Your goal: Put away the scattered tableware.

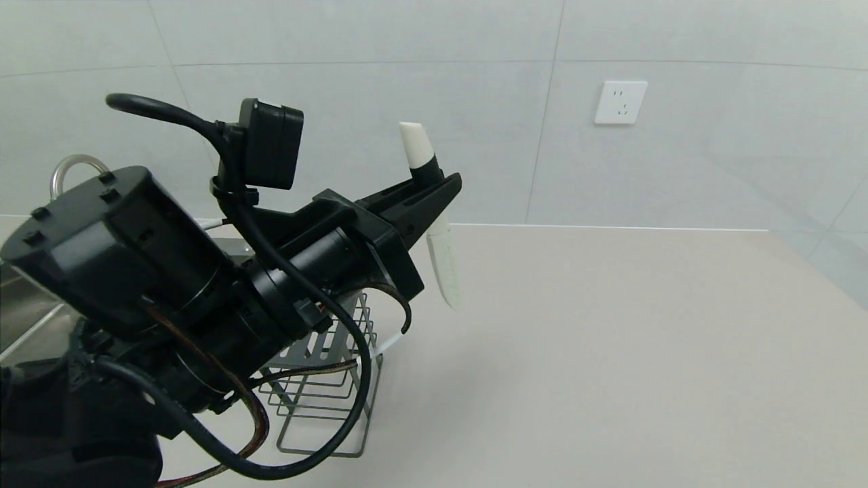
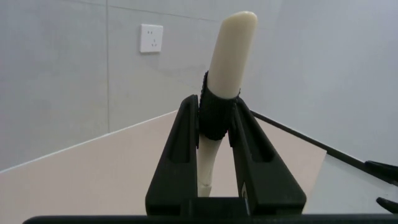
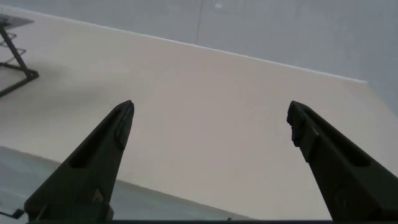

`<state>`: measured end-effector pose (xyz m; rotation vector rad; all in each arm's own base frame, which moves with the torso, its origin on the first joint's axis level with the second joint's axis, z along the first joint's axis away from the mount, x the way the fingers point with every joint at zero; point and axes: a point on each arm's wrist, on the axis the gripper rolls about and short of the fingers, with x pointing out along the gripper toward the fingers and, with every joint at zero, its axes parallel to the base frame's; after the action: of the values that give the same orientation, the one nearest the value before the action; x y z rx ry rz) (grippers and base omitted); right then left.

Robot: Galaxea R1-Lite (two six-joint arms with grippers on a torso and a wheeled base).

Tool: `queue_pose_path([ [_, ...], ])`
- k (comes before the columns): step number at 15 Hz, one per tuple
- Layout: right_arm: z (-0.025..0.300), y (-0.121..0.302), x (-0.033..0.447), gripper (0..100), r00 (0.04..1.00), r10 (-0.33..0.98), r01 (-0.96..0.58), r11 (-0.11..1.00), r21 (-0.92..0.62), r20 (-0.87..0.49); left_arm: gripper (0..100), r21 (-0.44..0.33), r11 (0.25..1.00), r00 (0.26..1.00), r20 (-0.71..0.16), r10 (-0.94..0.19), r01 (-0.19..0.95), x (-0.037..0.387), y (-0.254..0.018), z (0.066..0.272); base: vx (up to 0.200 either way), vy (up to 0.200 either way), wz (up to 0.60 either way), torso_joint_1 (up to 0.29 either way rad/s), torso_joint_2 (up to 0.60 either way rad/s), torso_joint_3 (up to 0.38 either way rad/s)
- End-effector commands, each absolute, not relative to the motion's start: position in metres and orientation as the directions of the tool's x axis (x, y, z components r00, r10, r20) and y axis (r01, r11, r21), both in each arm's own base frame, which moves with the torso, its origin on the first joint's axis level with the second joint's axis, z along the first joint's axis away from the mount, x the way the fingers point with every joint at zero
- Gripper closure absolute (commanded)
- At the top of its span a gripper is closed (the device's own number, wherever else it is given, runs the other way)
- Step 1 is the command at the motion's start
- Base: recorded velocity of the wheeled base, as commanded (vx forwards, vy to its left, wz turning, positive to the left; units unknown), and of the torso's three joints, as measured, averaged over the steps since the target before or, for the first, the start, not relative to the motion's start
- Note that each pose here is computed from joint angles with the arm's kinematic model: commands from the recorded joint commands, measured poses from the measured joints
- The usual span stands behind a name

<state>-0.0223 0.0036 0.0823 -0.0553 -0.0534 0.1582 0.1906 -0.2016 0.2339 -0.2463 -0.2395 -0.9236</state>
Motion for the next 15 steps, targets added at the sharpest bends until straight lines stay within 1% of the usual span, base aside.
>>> queue_pose_path([
  [1,0.081,0.003,-0.023,0,0.989,0.142,-0.142,0.99,-0.015,0.049,100,-0.103,0.588,0.585,0.329,-0.741,0.802,0.188,-0.194,0.24,0.0,0.0,0.0,0.0,0.0,0.0],
  [3,0.075,0.001,-0.022,0,0.998,0.06,-0.06,0.998,0.005,-0.014,100,-0.097,0.585,0.577,0.354,-0.736,0.806,0.177,-0.183,0.247,0.0,0.0,0.0,0.0,0.0,0.0],
  [6,0.076,0.001,-0.022,0,0.998,0.063,-0.063,0.998,0.005,-0.008,100,-0.076,0.587,0.57,0.368,-0.735,0.806,0.167,-0.172,0.251,0.0,0.0,0.0,0.0,0.0,0.0],
  [8,0.076,0.001,-0.022,0,0.998,0.063,-0.063,0.998,0.005,-0.009,100,-0.072,0.631,0.609,0.366,-0.704,0.772,0.176,-0.161,0.254,0.0,0.0,0.0,0.0,0.0,0.0],
  [9,0.076,0.001,-0.022,0,0.998,0.063,-0.063,0.998,0.005,-0.008,100,-0.069,0.658,0.631,0.37,-0.681,0.75,0.181,-0.155,0.262,0.0,0.0,0.0,0.0,0.0,0.0],
  [10,0.076,0.001,-0.022,0,0.998,0.063,-0.063,0.998,0.005,-0.008,100,-0.054,0.663,0.632,0.373,-0.68,0.746,0.179,-0.153,0.273,0.0,0.0,0.0,0.0,0.0,0.0],
  [11,0.076,0.001,-0.022,0,0.998,0.063,-0.063,0.998,0.005,-0.008,100,-0.039,0.664,0.629,0.369,-0.685,0.747,0.177,-0.154,0.279,0.0,0.0,0.0,0.0,0.0,0.0],
  [12,0.076,0.001,-0.022,0,0.998,0.063,-0.063,0.998,0.004,-0.008,100,0.003,0.678,0.638,0.338,-0.692,0.735,0.176,-0.153,0.286,0.0,0.0,0.0,0.0,0.0,0.0],
  [14,0.076,0.001,-0.022,0,0.998,0.064,-0.064,0.998,0.004,-0.008,100,0.018,0.687,0.641,0.341,-0.687,0.726,0.18,-0.157,0.301,0.0,0.0,0.0,0.0,0.0,0.0],
  [15,0.076,0.001,-0.022,0,0.998,0.063,-0.063,0.998,0.005,-0.009,100,0.024,0.687,0.642,0.335,-0.69,0.726,0.183,-0.161,0.302,0.0,0.0,0.0,0.0,0.0,0.0],
])
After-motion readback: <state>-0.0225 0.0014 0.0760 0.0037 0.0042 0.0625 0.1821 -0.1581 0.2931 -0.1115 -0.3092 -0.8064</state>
